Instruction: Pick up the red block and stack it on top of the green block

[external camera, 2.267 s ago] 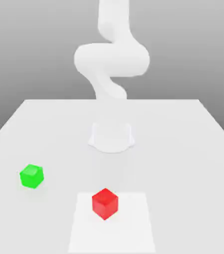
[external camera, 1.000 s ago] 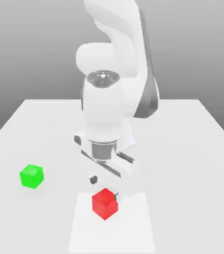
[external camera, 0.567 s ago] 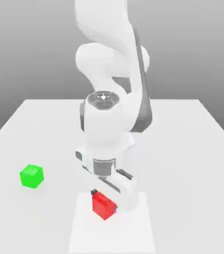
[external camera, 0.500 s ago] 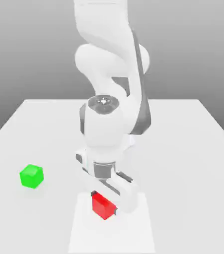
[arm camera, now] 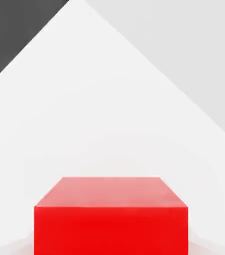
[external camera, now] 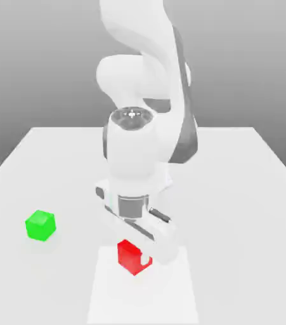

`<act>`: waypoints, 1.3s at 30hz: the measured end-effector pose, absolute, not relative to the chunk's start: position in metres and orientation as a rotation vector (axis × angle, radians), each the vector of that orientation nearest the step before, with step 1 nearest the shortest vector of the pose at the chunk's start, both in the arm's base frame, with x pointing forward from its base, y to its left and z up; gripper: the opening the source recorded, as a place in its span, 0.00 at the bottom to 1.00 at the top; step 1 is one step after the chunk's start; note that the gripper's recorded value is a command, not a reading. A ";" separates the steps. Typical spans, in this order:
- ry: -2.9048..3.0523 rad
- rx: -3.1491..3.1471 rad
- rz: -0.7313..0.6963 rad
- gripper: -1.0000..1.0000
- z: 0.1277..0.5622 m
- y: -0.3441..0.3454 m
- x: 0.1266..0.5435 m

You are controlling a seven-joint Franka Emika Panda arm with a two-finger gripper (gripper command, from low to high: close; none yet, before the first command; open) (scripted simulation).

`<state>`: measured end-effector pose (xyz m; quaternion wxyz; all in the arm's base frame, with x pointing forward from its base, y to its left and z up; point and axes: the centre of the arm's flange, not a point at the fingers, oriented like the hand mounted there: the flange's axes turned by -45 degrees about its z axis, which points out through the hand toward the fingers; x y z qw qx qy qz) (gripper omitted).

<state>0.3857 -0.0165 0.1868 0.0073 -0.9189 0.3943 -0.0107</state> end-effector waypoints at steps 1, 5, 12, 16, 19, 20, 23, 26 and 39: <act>1.233 -2.874 -0.034 0.00 0.190 -0.016 0.386; 1.230 -2.877 -0.031 0.00 0.201 -0.016 0.384; 1.225 -2.890 -0.008 0.00 0.210 -0.016 0.374; 1.535 -2.762 0.008 0.00 0.212 -0.073 0.360; 1.785 -2.622 0.014 0.00 0.216 -0.114 0.344; 1.861 -2.571 0.015 0.00 0.218 -0.127 0.339; 2.081 -2.401 0.015 0.00 0.224 -0.162 0.319; 2.292 -2.193 0.011 0.00 0.231 -0.197 0.294; 2.626 -1.729 -0.005 0.00 0.191 -0.255 0.238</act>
